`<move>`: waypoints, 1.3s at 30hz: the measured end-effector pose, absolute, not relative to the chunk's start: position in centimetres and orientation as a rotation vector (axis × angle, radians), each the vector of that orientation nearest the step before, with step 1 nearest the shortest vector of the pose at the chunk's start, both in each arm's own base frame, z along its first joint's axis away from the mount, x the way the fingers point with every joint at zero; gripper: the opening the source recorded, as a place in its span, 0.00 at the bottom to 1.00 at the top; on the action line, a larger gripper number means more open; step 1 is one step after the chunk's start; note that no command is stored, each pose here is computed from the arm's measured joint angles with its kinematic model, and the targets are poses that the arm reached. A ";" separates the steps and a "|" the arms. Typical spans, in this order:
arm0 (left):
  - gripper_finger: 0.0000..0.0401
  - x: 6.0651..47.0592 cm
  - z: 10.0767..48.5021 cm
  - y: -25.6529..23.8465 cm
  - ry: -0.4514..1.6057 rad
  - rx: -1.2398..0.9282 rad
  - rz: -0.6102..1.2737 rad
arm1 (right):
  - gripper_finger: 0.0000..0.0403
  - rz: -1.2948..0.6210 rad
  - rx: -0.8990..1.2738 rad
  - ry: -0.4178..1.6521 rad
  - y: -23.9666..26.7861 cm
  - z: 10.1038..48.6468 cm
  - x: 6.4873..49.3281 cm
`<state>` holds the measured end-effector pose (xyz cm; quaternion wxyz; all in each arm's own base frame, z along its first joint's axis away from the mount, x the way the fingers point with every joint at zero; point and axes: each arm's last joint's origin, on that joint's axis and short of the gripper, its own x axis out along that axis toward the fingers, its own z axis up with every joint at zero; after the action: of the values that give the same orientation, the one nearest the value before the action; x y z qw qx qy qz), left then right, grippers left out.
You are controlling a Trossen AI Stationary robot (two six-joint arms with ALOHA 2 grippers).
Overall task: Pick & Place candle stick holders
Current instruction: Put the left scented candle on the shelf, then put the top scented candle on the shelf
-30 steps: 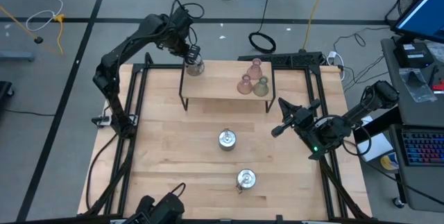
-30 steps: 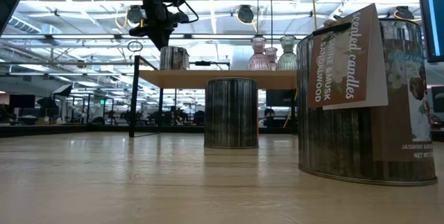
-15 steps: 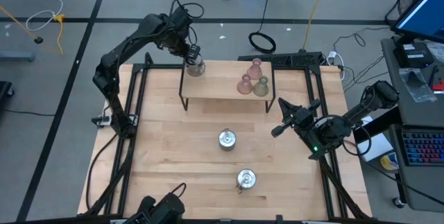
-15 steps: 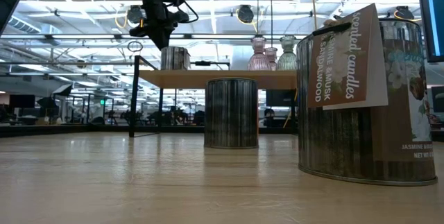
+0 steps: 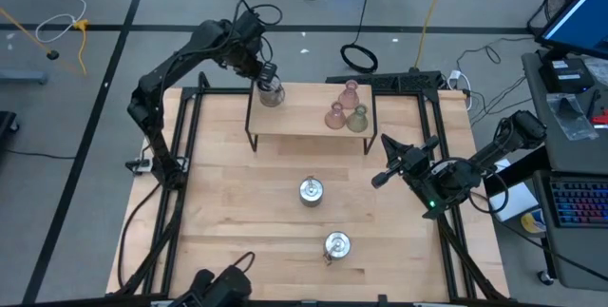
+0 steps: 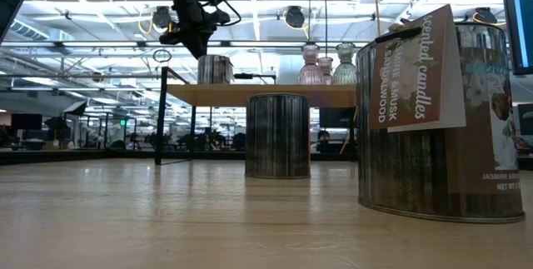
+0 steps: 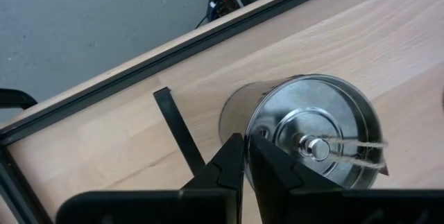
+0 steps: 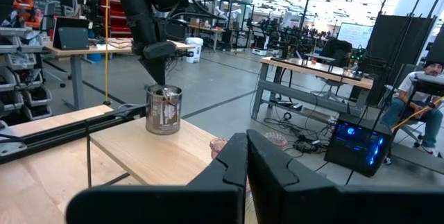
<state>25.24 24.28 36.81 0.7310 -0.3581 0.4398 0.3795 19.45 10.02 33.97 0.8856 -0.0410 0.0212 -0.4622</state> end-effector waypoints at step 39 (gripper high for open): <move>0.07 32.2 40.2 -0.8 1.002 -0.269 0.157 | 0.00 -0.961 -0.104 0.054 10.0 34.0 19.4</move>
<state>32.21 -0.85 40.15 0.8656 -0.1283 0.4782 0.0751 19.45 10.02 33.96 0.8852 -0.0500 0.0259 -0.4619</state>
